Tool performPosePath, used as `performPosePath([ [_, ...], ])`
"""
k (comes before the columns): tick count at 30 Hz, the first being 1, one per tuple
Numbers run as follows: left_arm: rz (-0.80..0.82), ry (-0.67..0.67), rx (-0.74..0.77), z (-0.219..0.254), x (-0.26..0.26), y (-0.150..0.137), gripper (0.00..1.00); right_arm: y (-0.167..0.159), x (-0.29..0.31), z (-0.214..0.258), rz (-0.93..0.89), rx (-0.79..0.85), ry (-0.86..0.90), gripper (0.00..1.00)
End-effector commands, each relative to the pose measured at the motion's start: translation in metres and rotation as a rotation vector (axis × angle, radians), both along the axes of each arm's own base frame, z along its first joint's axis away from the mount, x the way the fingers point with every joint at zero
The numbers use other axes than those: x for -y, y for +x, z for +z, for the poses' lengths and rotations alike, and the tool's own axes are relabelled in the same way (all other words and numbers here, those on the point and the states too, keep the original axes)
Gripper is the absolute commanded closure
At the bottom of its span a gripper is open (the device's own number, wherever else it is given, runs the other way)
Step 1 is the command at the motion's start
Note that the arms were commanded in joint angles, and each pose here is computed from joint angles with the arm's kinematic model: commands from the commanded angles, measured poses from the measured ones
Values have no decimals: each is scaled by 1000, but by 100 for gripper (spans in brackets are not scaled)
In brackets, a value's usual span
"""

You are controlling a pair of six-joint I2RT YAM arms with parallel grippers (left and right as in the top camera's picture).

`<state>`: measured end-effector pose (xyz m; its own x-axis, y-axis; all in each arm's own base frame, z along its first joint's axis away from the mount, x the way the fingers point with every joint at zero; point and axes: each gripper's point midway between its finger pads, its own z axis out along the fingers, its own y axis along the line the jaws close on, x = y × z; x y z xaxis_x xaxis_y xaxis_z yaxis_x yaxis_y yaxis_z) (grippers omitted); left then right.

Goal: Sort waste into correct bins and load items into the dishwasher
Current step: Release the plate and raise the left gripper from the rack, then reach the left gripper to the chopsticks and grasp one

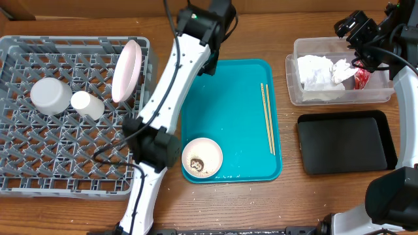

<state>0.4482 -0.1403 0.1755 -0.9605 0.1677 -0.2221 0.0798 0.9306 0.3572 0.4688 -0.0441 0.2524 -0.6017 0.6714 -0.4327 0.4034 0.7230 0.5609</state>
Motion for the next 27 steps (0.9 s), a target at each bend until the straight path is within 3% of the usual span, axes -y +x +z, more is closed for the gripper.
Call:
performPosePath([
  [1,116,163,87,8,-45,16,96,-2,4,10,-21,17,-26,0],
  [19,374,156,128,30,-156,22,96,-3,7,9,-32,11,-37,0],
  [23,423,48,162,47,-168,17,96,-3,7,9,-32,11,-37,0],
  [27,430,-186,146,55,-163,13,96,-3,7,9,-32,11,-37,0],
])
